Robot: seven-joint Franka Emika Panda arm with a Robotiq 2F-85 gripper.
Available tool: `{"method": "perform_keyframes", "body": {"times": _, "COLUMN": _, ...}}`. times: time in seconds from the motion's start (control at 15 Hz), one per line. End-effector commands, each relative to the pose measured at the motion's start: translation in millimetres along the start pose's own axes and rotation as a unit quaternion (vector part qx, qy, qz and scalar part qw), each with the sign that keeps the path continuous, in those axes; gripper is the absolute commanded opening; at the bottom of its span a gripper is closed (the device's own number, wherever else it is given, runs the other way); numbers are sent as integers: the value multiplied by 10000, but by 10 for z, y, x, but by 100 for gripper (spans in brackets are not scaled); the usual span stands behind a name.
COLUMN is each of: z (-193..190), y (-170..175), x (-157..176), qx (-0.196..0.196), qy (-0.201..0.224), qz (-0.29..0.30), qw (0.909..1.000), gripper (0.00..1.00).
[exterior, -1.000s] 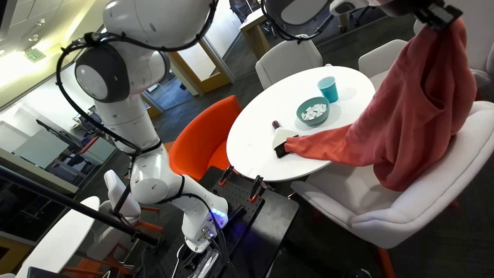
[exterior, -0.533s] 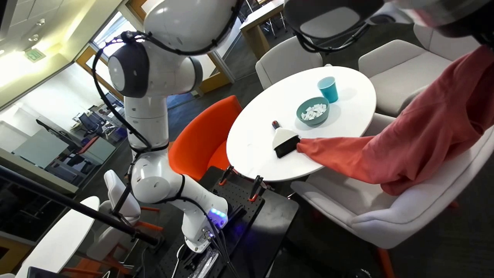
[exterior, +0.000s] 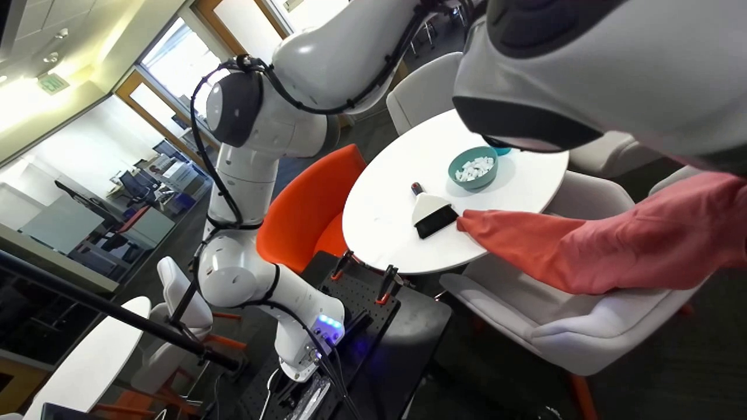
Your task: Hang the shirt on the chair on the right
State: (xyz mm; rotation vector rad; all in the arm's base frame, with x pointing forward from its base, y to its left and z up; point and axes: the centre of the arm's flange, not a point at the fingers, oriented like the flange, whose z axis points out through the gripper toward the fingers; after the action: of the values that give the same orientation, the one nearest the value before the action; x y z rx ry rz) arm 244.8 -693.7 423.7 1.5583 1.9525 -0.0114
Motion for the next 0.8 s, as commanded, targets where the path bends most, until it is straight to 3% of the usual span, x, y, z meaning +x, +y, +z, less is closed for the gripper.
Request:
{"method": "perform_keyframes", "body": {"times": 0.0, "z": 135, "y": 324, "x": -584, "qx": 229, "qy": 21, "qz": 411, "qw": 9989, "gripper": 2}}
{"method": "perform_keyframes", "body": {"times": 0.33, "z": 292, "y": 107, "x": -355, "qx": 524, "qy": 103, "qz": 479, "qw": 9974, "gripper": 2}}
{"method": "perform_keyframes", "body": {"times": 0.4, "z": 289, "y": 91, "x": -326, "qx": 556, "qy": 82, "qz": 489, "qw": 9972, "gripper": 34}}
{"method": "perform_keyframes", "body": {"times": 0.53, "z": 296, "y": 83, "x": -277, "qx": 591, "qy": 70, "qz": 448, "qw": 9972, "gripper": 40}}
{"method": "perform_keyframes", "body": {"times": 0.73, "z": 268, "y": 146, "x": -240, "qx": 619, "qy": 111, "qz": 320, "qw": 9975, "gripper": 64}}
